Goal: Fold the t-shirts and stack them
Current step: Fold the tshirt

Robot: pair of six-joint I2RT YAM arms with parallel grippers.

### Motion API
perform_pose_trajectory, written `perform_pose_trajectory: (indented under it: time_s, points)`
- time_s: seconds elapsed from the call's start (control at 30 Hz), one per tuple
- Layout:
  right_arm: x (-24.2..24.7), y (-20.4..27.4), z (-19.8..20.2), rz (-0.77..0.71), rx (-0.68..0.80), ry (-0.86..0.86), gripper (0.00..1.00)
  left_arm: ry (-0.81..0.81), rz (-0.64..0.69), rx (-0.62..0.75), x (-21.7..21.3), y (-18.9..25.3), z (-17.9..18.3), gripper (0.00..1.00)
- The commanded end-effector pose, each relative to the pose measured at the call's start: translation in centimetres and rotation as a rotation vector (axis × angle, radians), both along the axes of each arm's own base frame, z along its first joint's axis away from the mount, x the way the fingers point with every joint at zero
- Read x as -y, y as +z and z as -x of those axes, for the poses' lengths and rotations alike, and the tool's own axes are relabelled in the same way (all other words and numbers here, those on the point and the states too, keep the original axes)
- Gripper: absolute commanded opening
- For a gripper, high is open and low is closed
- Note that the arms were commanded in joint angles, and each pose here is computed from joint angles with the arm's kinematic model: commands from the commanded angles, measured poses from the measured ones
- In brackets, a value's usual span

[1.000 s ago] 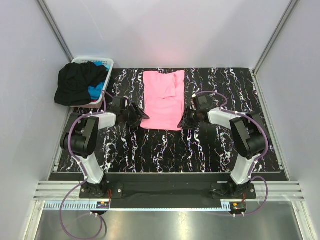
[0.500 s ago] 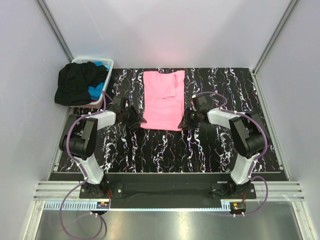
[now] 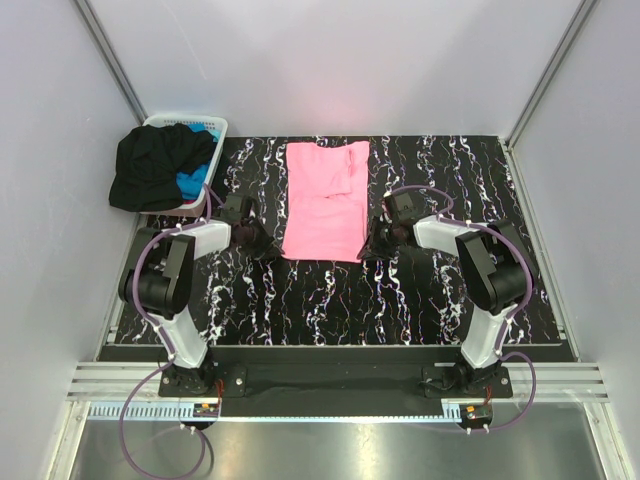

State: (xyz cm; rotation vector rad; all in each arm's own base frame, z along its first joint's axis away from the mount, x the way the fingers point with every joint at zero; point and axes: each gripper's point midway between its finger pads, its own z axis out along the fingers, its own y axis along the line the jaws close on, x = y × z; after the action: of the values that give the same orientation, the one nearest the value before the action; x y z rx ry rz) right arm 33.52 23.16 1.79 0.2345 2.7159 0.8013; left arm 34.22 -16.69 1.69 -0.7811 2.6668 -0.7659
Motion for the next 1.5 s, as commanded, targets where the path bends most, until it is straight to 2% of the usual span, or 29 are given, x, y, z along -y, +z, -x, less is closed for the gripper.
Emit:
perform_pose_trajectory:
  time_s: [0.0,0.03,0.1,0.3,0.47,0.7,0.97,1.1,1.47]
  points:
    - [-0.3,0.3,-1.0,-0.003,0.017,-0.008,0.15,-0.008,-0.107,-0.112,-1.8,-3.0,2.5,0.00]
    - [-0.3,0.5,-1.1,-0.004,0.023,-0.008,0.05,-0.010,-0.107,-0.113,-1.8,-3.1,2.5,0.00]
    - [-0.2,0.7,-1.4,-0.002,0.030,-0.008,0.00,-0.018,-0.101,-0.113,-1.6,-3.0,2.5,0.00]
    - [0.1,1.9,-1.3,0.007,0.051,-0.016,0.00,-0.039,-0.080,-0.095,-1.2,-2.4,2.2,0.00]
    - [1.0,2.4,0.6,0.027,0.024,-0.024,0.00,-0.047,-0.065,-0.087,-1.1,-1.8,2.9,0.00]
    - [2.0,2.8,4.2,0.032,0.010,-0.049,0.00,-0.038,-0.071,-0.068,-1.8,-1.2,5.7,0.00]
    - [1.4,2.5,8.9,0.030,-0.022,-0.019,0.00,-0.098,-0.033,0.035,-0.2,1.9,9.2,0.00]
    - [1.4,3.9,10.9,0.016,0.004,-0.028,0.00,-0.123,-0.027,0.062,0.6,3.0,11.2,0.00]
    - [2.0,7.1,14.3,0.019,0.048,-0.037,0.00,-0.054,-0.067,0.113,-0.6,5.4,14.8,0.00]
